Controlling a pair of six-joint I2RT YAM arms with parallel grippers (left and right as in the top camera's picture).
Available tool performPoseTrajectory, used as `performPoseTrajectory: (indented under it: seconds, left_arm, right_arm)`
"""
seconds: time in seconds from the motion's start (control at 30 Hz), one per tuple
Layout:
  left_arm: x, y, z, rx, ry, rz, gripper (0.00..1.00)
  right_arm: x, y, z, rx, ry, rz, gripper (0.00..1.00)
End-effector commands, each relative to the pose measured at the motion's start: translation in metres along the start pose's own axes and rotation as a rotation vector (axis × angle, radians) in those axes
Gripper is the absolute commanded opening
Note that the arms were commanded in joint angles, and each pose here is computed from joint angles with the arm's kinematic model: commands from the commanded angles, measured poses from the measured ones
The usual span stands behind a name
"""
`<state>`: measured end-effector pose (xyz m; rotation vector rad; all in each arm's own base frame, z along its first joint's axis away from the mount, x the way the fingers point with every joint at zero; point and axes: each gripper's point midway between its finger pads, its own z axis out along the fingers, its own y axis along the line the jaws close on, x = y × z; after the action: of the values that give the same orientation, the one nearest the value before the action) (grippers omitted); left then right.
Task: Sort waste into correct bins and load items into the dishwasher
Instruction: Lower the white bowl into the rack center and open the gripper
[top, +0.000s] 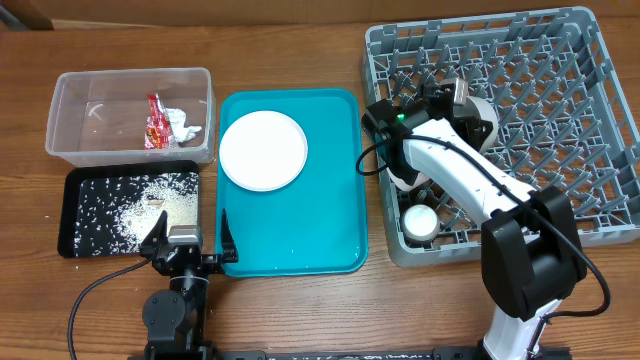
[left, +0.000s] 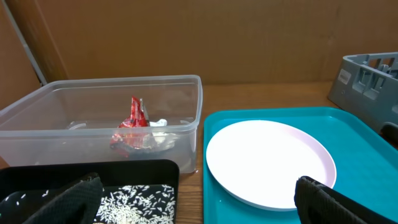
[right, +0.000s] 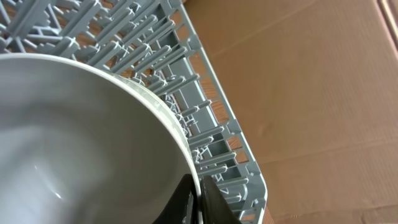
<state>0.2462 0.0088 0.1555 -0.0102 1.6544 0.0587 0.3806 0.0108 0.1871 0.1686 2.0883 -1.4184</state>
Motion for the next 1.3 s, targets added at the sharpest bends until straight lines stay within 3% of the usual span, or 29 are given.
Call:
performPoseTrajectory:
  seconds: [0.0, 0.17, 0.53, 0.97, 1.27]
  left_arm:
    - [-0.001, 0.002, 0.0, -0.007, -0.01, 0.015, 1.0]
    - [-0.001, 0.002, 0.0, -0.007, -0.01, 0.015, 1.0]
    - [-0.001, 0.002, 0.0, -0.007, -0.01, 0.015, 1.0]
    - [-0.001, 0.002, 0.0, -0.007, -0.01, 0.015, 1.0]
    - [-0.001, 0.002, 0.0, -0.007, -0.01, 0.015, 1.0]
  right_arm:
    - [-0.013, -0.015, 0.007, 0.095, -0.063, 0.001, 0.05]
    - [-0.012, -0.013, 0.008, 0.085, -0.053, 0.0, 0.05]
    - [0.02, 0.027, -0.015, -0.124, 0.081, -0.046, 0.05]
    - [0.042, 0.016, -0.044, -0.108, 0.084, -0.058, 0.11]
    - [0.057, 0.012, -0.047, -0.112, 0.159, -0.033, 0.25]
